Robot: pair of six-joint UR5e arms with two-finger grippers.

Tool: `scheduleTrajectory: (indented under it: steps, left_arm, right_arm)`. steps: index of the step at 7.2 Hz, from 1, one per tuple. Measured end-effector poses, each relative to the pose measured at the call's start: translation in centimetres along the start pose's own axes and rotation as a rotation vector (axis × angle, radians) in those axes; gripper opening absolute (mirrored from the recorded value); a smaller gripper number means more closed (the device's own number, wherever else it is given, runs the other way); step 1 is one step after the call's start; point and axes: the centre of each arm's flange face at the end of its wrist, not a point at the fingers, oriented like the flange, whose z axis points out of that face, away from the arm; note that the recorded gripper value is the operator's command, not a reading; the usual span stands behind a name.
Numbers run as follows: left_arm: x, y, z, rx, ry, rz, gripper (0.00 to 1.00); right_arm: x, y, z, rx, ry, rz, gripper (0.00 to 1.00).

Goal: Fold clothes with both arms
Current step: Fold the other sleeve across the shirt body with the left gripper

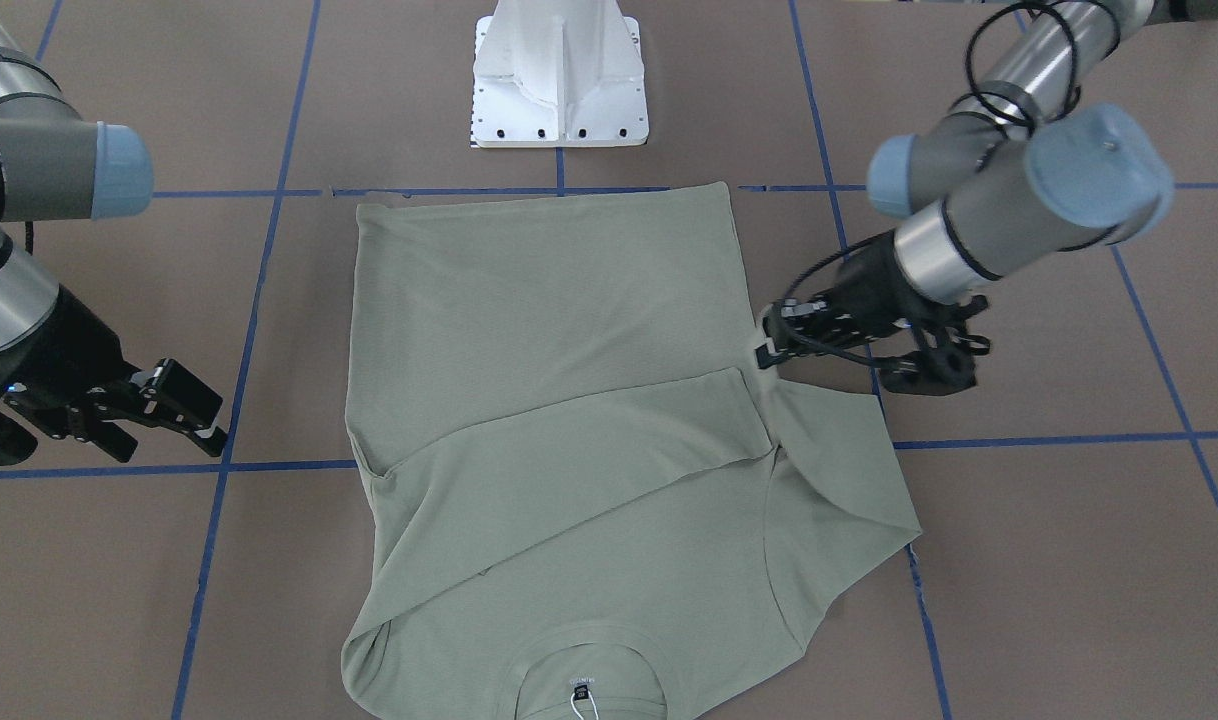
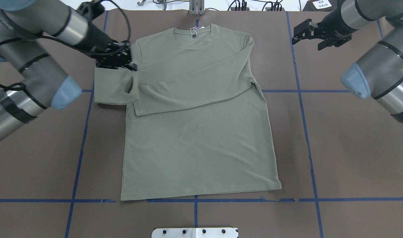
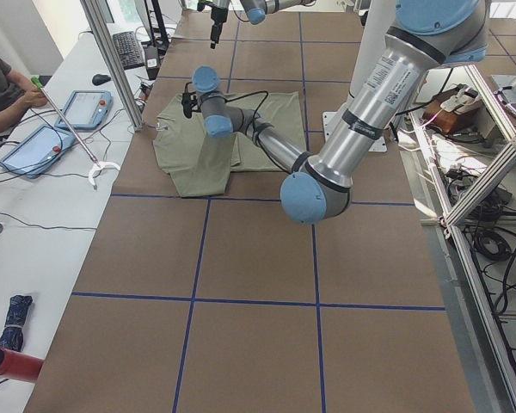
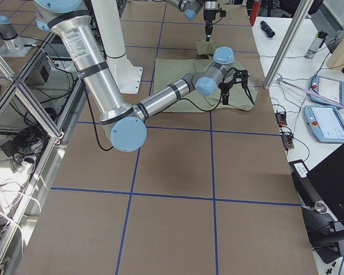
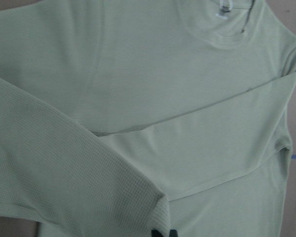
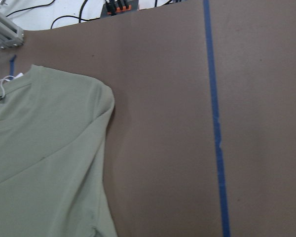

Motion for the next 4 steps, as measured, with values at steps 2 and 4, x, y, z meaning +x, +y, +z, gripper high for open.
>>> scheduleTrajectory:
  steps: [2, 4]
  left_arm:
    - [12.2, 0.1, 7.9, 0.145, 0.037, -0.050, 0.00]
    - [20.5, -0.4, 15.5, 0.281, 0.105, -0.125, 0.74]
  right_arm:
    - [4.3, 0.0, 0.0, 0.001, 0.038, 0.004, 1.00]
    - [6.0, 0.0, -0.3, 0.006, 0.050, 0.017, 1.00]
